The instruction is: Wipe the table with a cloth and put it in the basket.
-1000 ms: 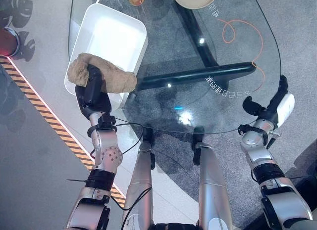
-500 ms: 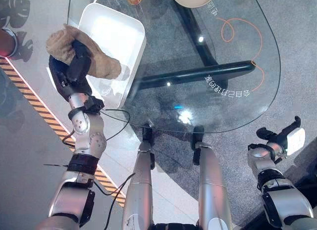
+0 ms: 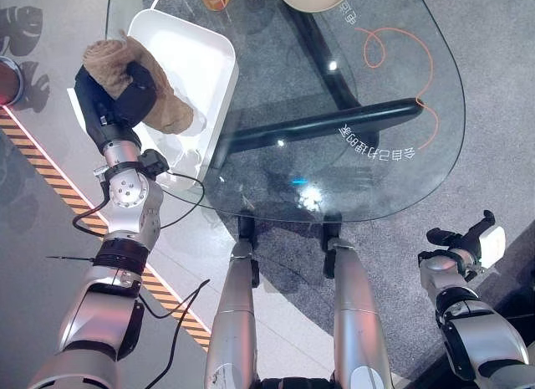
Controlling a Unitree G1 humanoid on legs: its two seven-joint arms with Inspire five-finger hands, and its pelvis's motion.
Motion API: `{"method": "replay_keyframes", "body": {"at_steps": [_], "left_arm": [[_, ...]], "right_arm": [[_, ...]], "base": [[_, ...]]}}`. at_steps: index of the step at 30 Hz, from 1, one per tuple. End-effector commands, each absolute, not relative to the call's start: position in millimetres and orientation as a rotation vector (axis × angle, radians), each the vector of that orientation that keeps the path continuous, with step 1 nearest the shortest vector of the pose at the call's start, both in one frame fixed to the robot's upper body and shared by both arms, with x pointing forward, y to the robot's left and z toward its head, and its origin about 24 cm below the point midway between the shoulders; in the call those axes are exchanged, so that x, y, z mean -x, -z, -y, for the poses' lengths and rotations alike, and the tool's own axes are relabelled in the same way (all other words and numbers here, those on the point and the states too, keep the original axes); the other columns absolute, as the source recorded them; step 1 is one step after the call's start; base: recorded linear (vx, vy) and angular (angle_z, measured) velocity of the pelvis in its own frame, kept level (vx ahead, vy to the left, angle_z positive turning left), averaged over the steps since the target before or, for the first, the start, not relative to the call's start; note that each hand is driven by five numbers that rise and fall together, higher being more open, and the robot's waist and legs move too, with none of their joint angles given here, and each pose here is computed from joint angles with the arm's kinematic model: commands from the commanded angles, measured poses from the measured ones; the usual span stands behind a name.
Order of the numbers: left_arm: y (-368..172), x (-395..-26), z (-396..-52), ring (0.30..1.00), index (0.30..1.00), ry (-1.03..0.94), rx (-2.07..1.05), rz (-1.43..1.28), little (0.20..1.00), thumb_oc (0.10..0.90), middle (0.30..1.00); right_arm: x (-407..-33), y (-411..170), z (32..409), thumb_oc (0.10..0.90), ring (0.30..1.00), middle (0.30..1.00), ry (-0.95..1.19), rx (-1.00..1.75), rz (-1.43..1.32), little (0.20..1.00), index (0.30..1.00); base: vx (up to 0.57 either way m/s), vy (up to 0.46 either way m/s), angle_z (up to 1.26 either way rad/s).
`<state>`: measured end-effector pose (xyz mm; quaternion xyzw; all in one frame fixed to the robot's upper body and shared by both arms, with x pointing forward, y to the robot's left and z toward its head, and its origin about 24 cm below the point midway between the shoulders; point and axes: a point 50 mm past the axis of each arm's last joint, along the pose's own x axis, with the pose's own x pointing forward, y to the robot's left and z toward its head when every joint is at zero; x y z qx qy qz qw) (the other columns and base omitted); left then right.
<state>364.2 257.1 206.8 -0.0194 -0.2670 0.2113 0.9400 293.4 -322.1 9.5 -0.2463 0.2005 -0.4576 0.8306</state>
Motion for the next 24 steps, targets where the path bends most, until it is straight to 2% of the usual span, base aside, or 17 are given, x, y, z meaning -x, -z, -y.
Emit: {"method": "replay_keyframes", "body": {"at_steps": [1,16,24], "left_arm": [[-288,-351,-274,0.300,0.300,-0.522,-0.096,0.830,0.200,0.100,0.300],[-286,-368,-295,0.300,0.300,-0.706,-0.485,0.608,0.200,0.100,0.300],[-283,-368,-317,0.300,0.300,-0.845,-0.583,0.483,0.200,0.100,0.300]], "right_arm": [[-268,-13,362,0.800,0.900,0.900,1.053,0.632,-0.479,0.900,0.900],[-268,-11,361,0.800,0.900,0.900,1.010,0.664,-0.494,0.900,0.900],[-269,-12,359,0.800,0.900,0.900,1.006,0.675,-0.487,0.900,0.900]], "base": [[-0.01,0.030,-0.03],[-0.01,0.019,-0.03],[0.00,0.008,0.00]]}}
